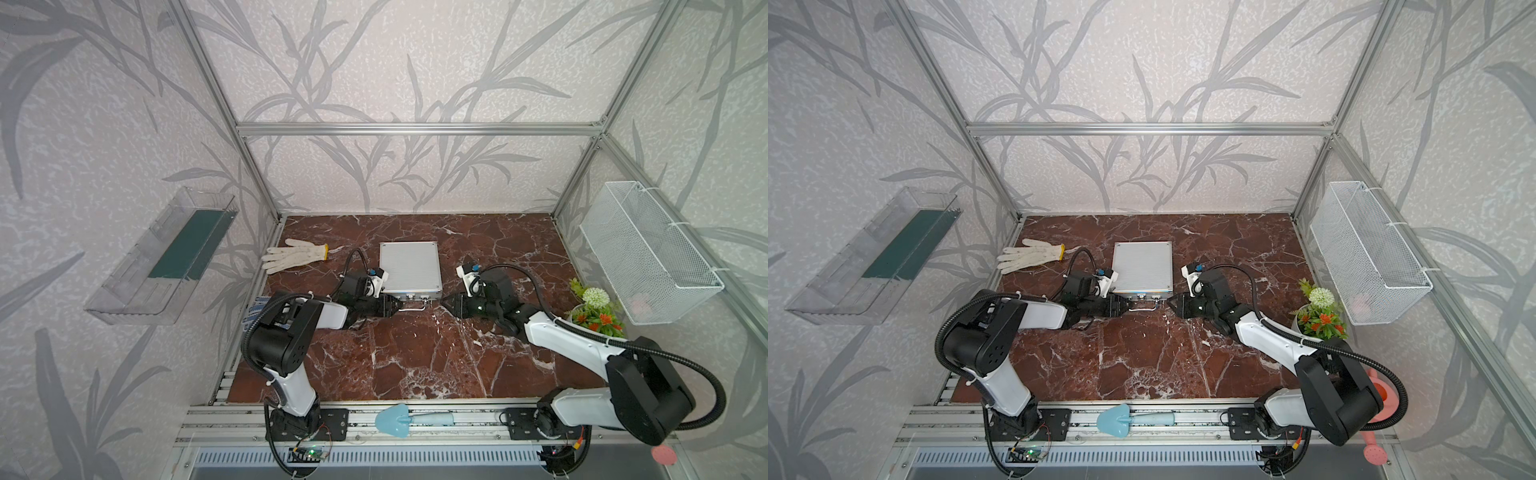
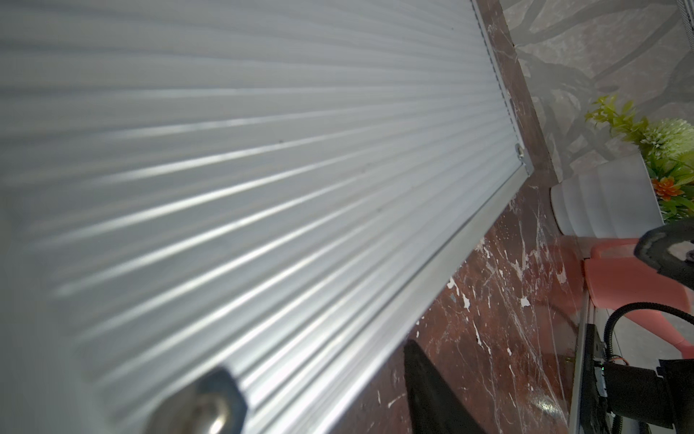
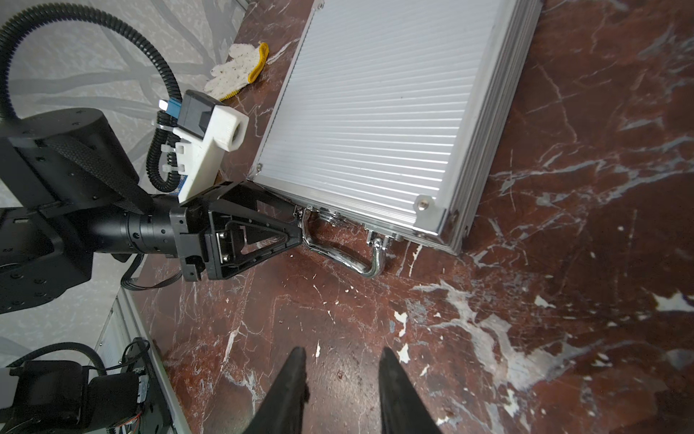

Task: Open the poker set cases
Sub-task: Pick up the poker set case from the center of the board.

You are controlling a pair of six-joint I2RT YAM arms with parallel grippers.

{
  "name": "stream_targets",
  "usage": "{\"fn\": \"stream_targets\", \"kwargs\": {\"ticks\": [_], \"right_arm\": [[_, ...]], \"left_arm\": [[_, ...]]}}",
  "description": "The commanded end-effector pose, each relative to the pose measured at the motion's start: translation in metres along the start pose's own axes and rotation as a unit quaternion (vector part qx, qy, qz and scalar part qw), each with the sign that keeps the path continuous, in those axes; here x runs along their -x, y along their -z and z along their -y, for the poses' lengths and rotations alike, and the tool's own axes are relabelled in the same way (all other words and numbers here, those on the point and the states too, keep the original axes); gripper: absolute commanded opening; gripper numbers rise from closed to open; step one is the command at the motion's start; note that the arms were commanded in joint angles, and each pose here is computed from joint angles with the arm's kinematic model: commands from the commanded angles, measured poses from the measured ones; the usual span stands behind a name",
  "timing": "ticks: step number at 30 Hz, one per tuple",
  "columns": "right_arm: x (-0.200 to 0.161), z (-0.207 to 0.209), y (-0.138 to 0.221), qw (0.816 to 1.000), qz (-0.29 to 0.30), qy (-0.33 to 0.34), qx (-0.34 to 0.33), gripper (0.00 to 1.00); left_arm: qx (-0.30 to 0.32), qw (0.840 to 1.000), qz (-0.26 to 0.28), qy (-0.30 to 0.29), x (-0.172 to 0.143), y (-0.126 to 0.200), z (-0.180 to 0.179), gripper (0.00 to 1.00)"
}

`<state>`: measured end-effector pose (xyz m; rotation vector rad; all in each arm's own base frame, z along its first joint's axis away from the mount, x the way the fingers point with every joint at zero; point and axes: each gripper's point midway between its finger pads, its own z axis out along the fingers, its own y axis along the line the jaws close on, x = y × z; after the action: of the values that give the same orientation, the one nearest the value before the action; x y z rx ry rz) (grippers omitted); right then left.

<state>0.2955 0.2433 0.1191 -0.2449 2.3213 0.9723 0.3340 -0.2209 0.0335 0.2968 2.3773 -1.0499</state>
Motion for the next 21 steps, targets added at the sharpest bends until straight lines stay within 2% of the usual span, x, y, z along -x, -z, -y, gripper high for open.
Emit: {"fn": "stream_targets", "kwargs": {"ticks": [1,6,12,21], "right_arm": [[-0.008,0.002,-0.005,1.000,-0.006,-0.008,0.009,0.34],[-0.017,0.003,-0.012,0.999,-0.012,-0.027,0.025,0.34],[-0.027,0.001,-0.027,0.997,-0.016,-0.049,0.052,0.48],[-0.026,0.008,-0.054,0.994,-0.005,-0.087,0.072,0.50]], "left_arm": [[-0.013,1.000,-0.005,0.002,0.001,-0.004,0.000,0.51],[-0.026,1.000,-0.007,0.007,0.002,-0.007,0.006,0.51],[-0.035,0.999,-0.005,0.010,0.003,-0.005,0.014,0.51],[-0.037,0.999,0.002,0.011,0.006,0.002,0.021,0.47]]}}
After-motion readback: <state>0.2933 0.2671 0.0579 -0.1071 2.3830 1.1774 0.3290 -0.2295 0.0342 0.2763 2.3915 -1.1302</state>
